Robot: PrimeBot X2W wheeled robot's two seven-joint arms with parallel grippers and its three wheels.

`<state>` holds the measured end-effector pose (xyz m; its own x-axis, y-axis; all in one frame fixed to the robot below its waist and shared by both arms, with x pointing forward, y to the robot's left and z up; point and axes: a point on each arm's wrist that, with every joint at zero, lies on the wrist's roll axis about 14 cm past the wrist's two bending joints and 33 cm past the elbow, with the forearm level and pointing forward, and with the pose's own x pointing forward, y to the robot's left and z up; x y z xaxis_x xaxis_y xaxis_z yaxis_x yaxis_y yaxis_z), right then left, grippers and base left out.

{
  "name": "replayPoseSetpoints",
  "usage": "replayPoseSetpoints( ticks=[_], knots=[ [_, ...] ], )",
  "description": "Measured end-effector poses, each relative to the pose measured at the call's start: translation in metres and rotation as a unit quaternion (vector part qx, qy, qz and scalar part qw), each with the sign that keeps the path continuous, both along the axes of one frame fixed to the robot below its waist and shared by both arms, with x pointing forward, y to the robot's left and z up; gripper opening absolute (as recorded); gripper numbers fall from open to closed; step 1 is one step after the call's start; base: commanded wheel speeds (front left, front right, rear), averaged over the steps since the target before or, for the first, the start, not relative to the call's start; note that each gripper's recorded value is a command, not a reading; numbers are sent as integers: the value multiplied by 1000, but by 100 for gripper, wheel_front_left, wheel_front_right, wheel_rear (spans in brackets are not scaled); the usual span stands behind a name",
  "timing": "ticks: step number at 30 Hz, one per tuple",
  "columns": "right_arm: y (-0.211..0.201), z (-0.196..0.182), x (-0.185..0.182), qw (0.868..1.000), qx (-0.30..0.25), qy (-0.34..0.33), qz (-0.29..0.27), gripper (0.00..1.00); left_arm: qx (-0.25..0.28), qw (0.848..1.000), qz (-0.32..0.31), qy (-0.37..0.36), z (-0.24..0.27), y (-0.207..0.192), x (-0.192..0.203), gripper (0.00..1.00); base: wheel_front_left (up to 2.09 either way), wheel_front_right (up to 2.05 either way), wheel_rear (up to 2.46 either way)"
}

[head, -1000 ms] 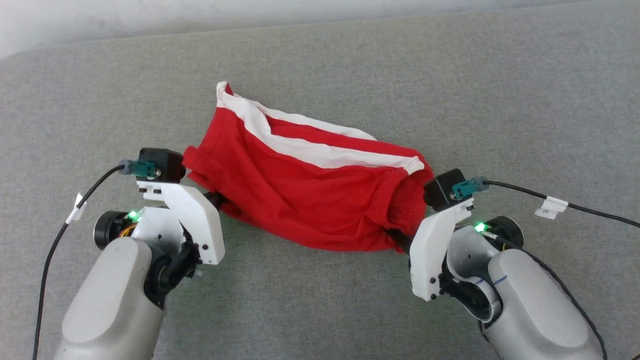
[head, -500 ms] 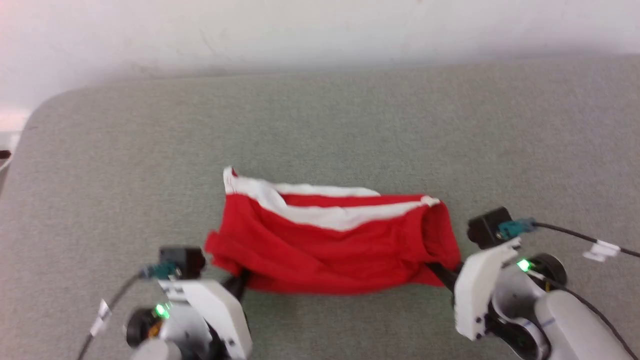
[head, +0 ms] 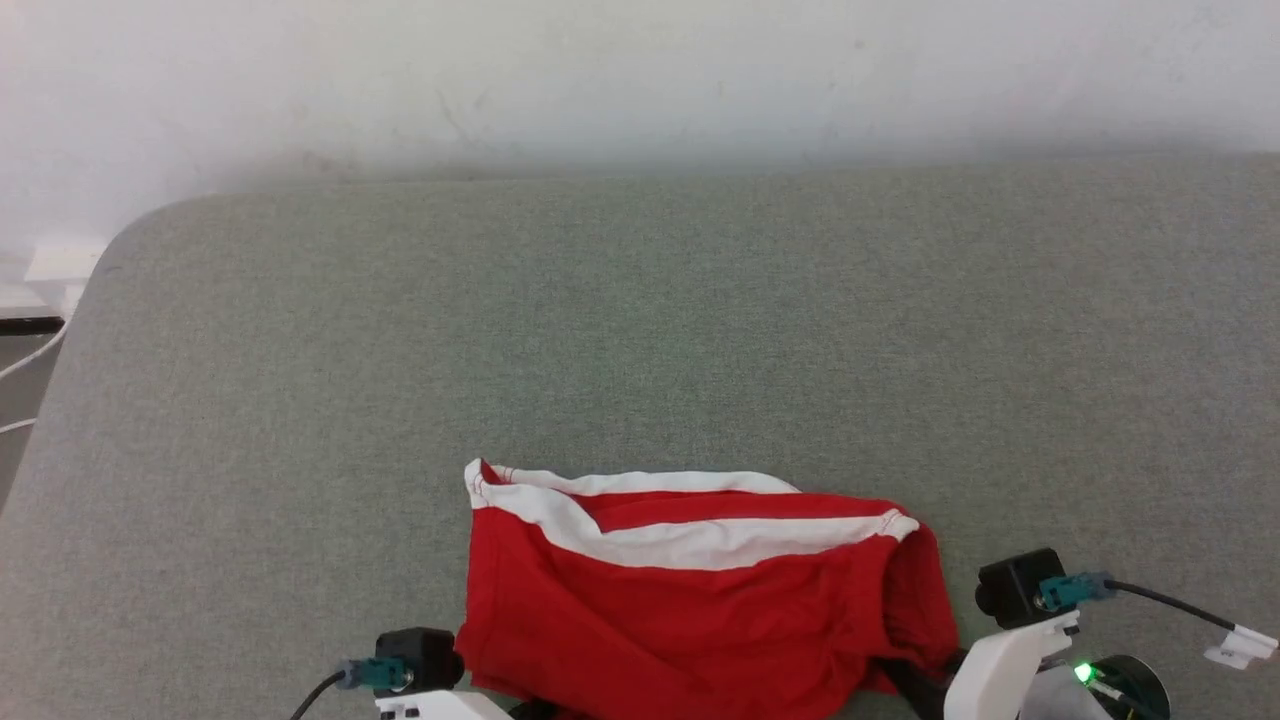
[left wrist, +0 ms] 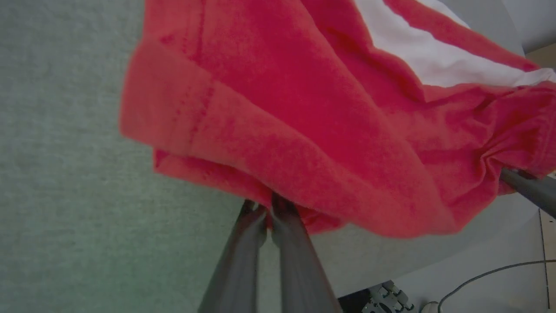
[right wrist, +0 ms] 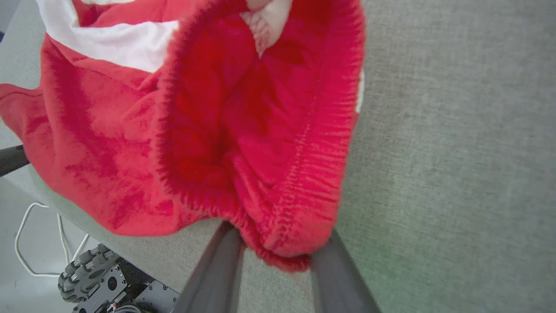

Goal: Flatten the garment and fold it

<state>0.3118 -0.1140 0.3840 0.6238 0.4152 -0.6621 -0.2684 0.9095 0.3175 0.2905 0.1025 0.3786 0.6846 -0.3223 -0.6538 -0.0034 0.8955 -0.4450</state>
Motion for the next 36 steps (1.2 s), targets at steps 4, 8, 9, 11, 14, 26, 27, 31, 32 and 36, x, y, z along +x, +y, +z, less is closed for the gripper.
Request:
replayPoseSetpoints(
  ticks=[4, 8, 9, 11, 14, 26, 27, 31, 32, 36],
  knots=[
    [-4, 5, -1, 999, 1, -26, -19, 100, -8, 1000, 12, -3, 1, 0, 1, 100, 0, 0, 0],
    [-13, 21, -2, 996, -1, -73, -42, 100, 4, 998, 53, -40, 13, 20, 13, 100, 0, 0, 0],
    [-14, 25, -3, 996, -3, -83, -45, 100, 11, 996, 68, -53, 18, 28, 16, 100, 0, 0, 0],
    [-16, 34, -7, 994, -1, -100, -53, 100, 35, 992, 91, -78, 27, 47, 22, 100, 0, 0, 0],
    [-18, 51, -8, 990, -4, -126, -63, 100, 72, 982, 118, -129, 46, 71, 32, 100, 0, 0, 0],
    [1, 77, -1, 989, -31, -141, -30, 100, 152, 901, 157, -375, 135, 101, 65, 100, 0, 0, 0],
    [0, 73, 2, 990, -42, -135, -26, 100, 155, 898, 155, -382, 137, 99, 66, 100, 0, 0, 0],
    [-10, 52, 12, 992, -69, -107, -28, 100, 156, 899, 154, -380, 133, 98, 65, 100, 0, 0, 0],
    [-12, 47, 15, 992, -71, -99, -29, 100, 156, 899, 155, -378, 132, 98, 65, 100, 0, 0, 0],
    [-15, 24, 20, 995, -79, -59, -25, 100, 158, 898, 158, -380, 132, 98, 70, 100, 0, 0, 0]
  ],
)
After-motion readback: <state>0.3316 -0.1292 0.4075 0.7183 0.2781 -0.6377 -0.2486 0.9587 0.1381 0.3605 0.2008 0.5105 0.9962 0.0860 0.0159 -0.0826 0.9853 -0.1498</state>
